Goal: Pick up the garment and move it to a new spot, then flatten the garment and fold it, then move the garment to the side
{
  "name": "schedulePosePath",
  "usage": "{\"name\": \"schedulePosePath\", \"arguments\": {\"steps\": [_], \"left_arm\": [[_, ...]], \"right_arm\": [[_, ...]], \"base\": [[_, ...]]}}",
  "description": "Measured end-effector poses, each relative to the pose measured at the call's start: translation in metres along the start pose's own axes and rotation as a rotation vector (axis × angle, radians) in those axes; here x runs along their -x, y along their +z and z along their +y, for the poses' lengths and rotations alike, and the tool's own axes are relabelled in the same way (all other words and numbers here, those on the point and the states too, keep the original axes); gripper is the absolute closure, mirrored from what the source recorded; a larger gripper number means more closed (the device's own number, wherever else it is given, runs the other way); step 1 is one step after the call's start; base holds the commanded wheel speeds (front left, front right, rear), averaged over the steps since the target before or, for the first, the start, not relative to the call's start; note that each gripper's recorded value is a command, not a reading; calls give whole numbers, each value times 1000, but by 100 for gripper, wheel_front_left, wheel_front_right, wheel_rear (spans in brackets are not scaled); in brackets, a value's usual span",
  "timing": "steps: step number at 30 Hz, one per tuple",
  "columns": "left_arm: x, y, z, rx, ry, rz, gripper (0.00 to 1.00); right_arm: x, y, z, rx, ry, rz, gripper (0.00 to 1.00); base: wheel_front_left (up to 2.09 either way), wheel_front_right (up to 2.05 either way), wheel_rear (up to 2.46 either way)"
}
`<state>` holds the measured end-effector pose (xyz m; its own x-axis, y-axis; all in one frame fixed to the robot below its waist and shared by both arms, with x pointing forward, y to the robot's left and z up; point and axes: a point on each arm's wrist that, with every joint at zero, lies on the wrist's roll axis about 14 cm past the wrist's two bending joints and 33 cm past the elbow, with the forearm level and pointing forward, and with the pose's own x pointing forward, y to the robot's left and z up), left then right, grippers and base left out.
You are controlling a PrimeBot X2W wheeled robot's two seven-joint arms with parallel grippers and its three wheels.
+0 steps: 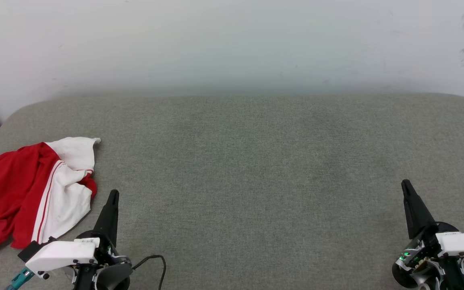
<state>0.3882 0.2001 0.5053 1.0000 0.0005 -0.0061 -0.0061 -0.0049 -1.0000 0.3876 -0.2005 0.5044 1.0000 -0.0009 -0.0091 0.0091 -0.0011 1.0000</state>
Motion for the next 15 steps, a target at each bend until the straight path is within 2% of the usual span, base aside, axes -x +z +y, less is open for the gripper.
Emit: {"name": "schedulePosePath", "arguments": {"steps": [15], "left_arm": [[0,0,0,0,0,0,100]], "right_arm": [[0,0,0,0,0,0,100]], "base": [[0,0,0]]}}
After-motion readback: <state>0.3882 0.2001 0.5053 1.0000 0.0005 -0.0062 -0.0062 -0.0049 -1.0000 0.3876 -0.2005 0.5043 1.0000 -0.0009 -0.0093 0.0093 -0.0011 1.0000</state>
